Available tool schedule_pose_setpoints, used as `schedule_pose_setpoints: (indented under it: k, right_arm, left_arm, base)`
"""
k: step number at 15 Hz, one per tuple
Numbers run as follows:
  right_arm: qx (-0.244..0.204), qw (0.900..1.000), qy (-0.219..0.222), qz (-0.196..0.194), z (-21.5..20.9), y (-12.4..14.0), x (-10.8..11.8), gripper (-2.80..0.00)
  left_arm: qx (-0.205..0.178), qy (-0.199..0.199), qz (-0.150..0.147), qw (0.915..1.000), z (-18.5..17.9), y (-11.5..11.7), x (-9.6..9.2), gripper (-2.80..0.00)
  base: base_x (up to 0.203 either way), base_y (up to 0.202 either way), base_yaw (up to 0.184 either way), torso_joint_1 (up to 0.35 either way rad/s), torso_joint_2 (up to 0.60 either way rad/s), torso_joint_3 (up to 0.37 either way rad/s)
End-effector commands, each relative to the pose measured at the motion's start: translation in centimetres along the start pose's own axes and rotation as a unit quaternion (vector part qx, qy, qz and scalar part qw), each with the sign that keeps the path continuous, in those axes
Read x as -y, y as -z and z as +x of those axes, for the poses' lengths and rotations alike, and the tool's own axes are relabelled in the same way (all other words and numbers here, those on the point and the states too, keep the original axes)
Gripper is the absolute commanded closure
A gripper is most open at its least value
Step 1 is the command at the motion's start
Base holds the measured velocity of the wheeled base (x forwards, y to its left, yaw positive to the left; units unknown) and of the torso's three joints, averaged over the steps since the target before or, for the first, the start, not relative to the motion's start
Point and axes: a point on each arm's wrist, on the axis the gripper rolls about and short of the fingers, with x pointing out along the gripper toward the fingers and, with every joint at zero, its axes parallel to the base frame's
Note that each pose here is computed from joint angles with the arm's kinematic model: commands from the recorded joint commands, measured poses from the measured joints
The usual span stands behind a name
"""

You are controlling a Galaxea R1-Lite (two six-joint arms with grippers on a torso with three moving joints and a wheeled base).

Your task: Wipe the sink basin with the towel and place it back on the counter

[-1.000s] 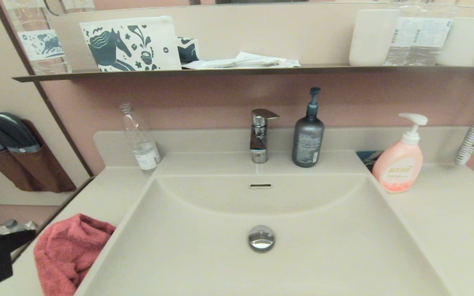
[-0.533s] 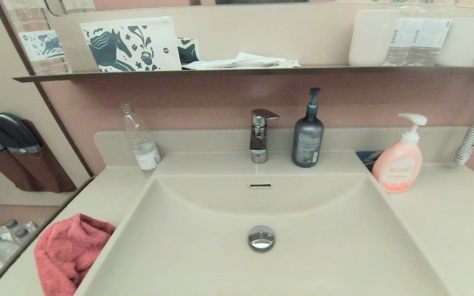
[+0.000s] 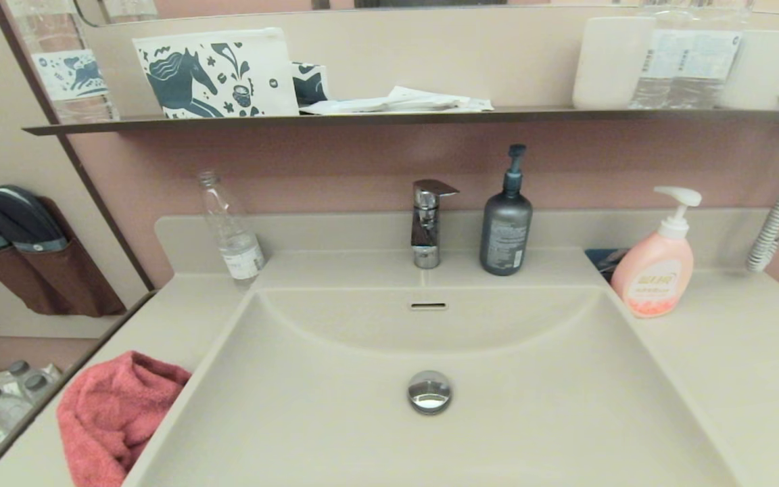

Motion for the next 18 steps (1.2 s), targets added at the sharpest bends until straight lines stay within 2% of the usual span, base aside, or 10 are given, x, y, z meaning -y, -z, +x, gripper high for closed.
schedule_pose_setpoints:
  k: [1, 2, 4, 5, 10, 18]
  right_arm:
    - [0.000, 1.000, 0.000, 0.000, 0.0, 0.0, 0.0, 0.00]
    - [0.000, 1.000, 0.000, 0.000, 0.0, 0.0, 0.0, 0.00]
    - [0.000, 1.000, 0.000, 0.000, 0.0, 0.0, 0.0, 0.00]
    - [0.000, 1.000, 0.000, 0.000, 0.0, 0.0, 0.0, 0.00]
    - [0.000, 1.000, 0.000, 0.000, 0.0, 0.0, 0.0, 0.00]
    - [0.001, 1.000, 0.000, -0.001, 0.0, 0.0, 0.0, 0.00]
  left_arm:
    - [0.008, 0.001, 0.000, 1.0000, 0.3, 1.1, 0.0, 0.00]
    - [0.006, 0.002, 0.002, 1.0000, 0.9, 1.8, 0.1, 0.00]
    - [0.039, 0.016, 0.010, 0.9991, 2.0, 2.6, 0.2, 0.00]
    - [0.038, 0.031, 0.014, 0.9987, 2.2, 2.8, 0.3, 0.00]
    - [0.030, 0.045, 0.023, 0.9983, 2.5, 3.4, 0.4, 0.00]
    - [0.030, 0.043, 0.019, 0.9984, 2.5, 3.4, 0.3, 0.00]
  base:
    - [0.000, 0.000, 0.000, 0.000, 0.00, 0.000]
    - [0.000, 0.000, 0.000, 0.000, 0.00, 0.000]
    - [0.000, 0.000, 0.000, 0.000, 0.00, 0.000]
    - [0.000, 0.000, 0.000, 0.000, 0.00, 0.000]
    - [0.000, 0.000, 0.000, 0.000, 0.00, 0.000]
    - [0.000, 0.000, 0.000, 0.000, 0.00, 0.000]
